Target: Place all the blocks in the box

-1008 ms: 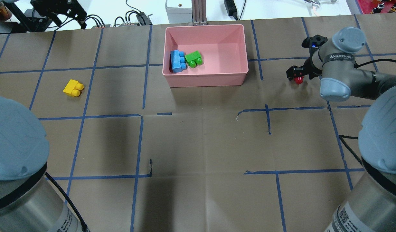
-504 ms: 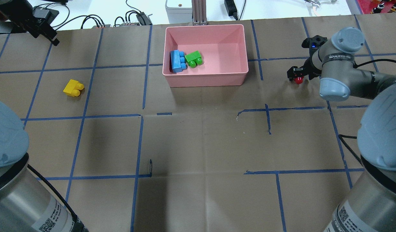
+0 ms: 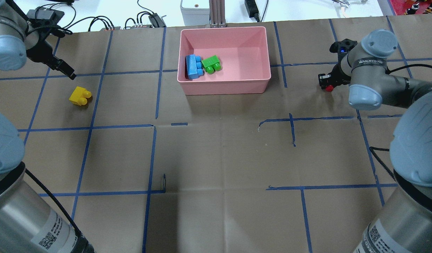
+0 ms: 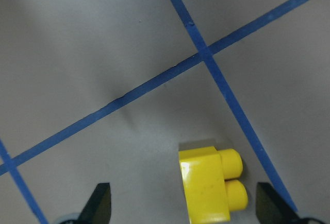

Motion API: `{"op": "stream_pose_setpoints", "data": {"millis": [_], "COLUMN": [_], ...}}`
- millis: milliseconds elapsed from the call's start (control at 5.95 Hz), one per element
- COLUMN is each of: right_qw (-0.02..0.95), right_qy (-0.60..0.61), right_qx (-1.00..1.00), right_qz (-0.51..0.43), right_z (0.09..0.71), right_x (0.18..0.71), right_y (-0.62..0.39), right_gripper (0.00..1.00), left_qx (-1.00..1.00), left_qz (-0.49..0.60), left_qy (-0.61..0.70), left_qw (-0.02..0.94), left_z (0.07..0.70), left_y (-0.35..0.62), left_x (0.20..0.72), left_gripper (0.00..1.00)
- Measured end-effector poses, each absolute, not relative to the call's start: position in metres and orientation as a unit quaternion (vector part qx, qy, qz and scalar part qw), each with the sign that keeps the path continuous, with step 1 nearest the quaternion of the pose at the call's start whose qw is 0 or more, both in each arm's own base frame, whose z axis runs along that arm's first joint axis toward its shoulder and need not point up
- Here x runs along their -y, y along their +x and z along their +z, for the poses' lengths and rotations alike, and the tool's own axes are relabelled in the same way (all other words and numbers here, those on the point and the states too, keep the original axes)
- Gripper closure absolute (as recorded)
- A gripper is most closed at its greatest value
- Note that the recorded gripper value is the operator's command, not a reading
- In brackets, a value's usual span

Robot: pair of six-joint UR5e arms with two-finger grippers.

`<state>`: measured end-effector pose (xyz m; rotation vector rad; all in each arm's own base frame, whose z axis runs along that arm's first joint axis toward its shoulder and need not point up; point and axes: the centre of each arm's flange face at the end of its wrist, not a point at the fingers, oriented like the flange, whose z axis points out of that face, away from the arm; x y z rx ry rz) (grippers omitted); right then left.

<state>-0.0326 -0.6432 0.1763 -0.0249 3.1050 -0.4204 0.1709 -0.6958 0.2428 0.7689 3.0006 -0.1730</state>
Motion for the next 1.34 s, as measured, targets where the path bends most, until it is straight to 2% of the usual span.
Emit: {"op": "stream_pose_setpoints", "data": {"millis": [504,672,1008,1345], "right_qw": [-0.069,-0.09,-0.108,-0.103], "right_qy": [-0.073,-0.119,-0.212,-0.272], "right_qx": [-0.983,-0.973,-0.942,-0.918], "right_qz": [-0.153,-0.175,-0.236,-0.27], "right_z": [0.239,0.286,0.388,0.436], "right_x": [0.65,0.648,0.646,0.651], "right_y": [-0.045,-0.044,0.02,0.109], "right_gripper": [0.9,0.91,0.91,0.92], "left_qx": [-0.973,-0.974,-0.975,-0.976], "left_qz": [-0.051,-0.047,-0.043,-0.041], "left_qy": [0.224,0.223,0.218,0.212], "left_qw": [-0.013,-0.016,-0.016,-0.016], "left_z": [0.182,0.175,0.175,0.179], "left_y": [0.164,0.165,0.172,0.174], "left_x": [0.683,0.682,0.679,0.677], "left_gripper": [0.02,0.13,0.43,0.62]}}
